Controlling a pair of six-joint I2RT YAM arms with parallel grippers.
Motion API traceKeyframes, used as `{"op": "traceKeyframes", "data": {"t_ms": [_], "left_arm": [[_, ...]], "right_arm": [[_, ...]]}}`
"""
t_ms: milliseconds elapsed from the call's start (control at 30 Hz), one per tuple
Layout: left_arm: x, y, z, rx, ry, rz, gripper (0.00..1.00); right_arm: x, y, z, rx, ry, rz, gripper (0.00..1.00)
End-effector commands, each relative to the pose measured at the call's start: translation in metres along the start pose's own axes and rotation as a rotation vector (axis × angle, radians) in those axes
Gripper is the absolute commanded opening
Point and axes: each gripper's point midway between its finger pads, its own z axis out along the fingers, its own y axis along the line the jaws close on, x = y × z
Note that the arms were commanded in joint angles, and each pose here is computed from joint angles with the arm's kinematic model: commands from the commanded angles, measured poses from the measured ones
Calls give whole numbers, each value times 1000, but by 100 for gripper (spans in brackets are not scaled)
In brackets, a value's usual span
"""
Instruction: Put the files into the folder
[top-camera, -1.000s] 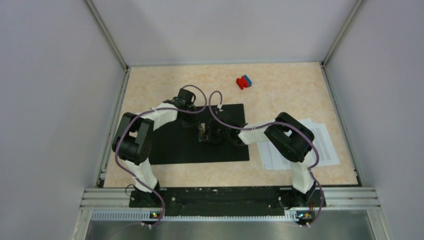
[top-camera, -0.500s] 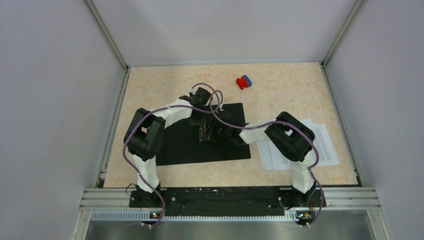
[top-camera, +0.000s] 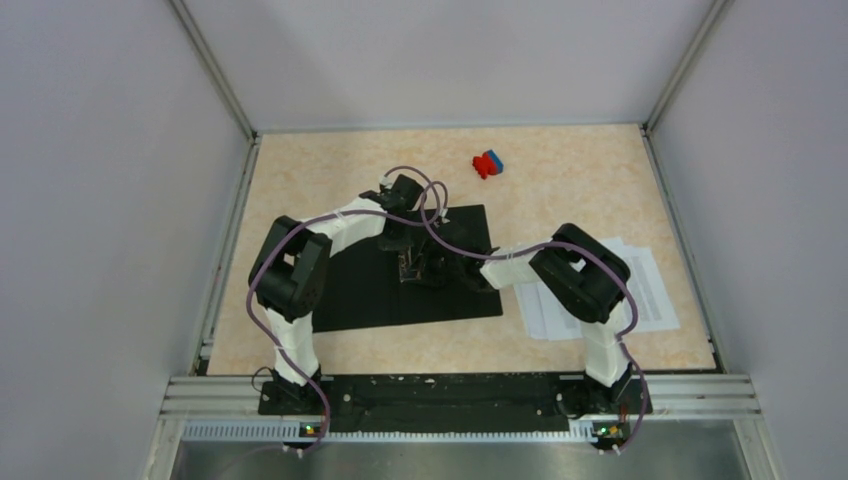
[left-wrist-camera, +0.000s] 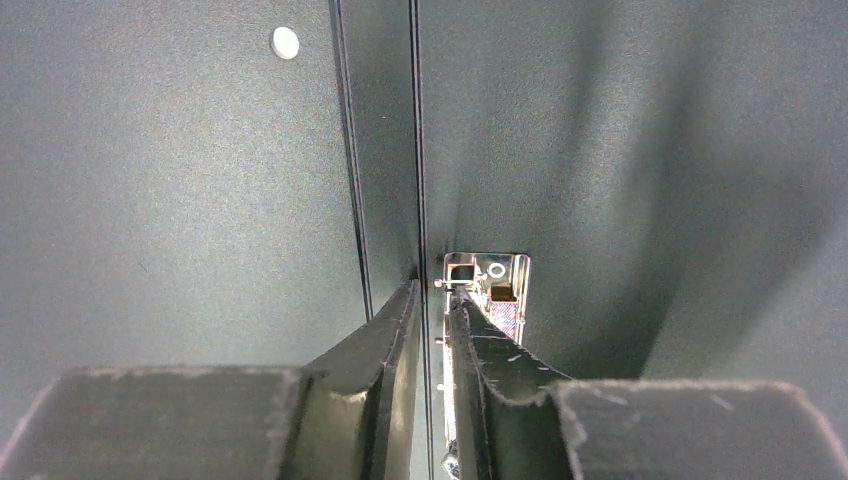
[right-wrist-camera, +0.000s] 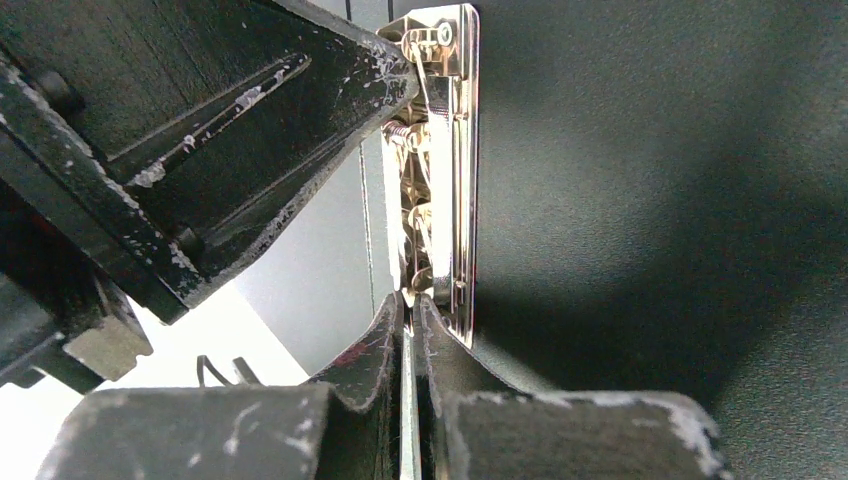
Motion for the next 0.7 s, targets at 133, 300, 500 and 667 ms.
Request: {"op": "traceKeyframes", "data": {"t_ms": [133, 300, 500, 667], "left_arm": [[65, 40, 60, -148, 177, 59, 23], [65, 40, 60, -141, 180, 54, 23], [65, 40, 61, -139, 182, 53, 23], [65, 39, 60, -136, 183, 53, 23]], "right_arm": [[33, -131, -24, 501, 57, 11, 0], [26, -140, -35, 550, 4, -12, 0], [17, -141, -47, 621, -40, -72, 0], [13, -121, -45, 547, -52, -80, 0]]}}
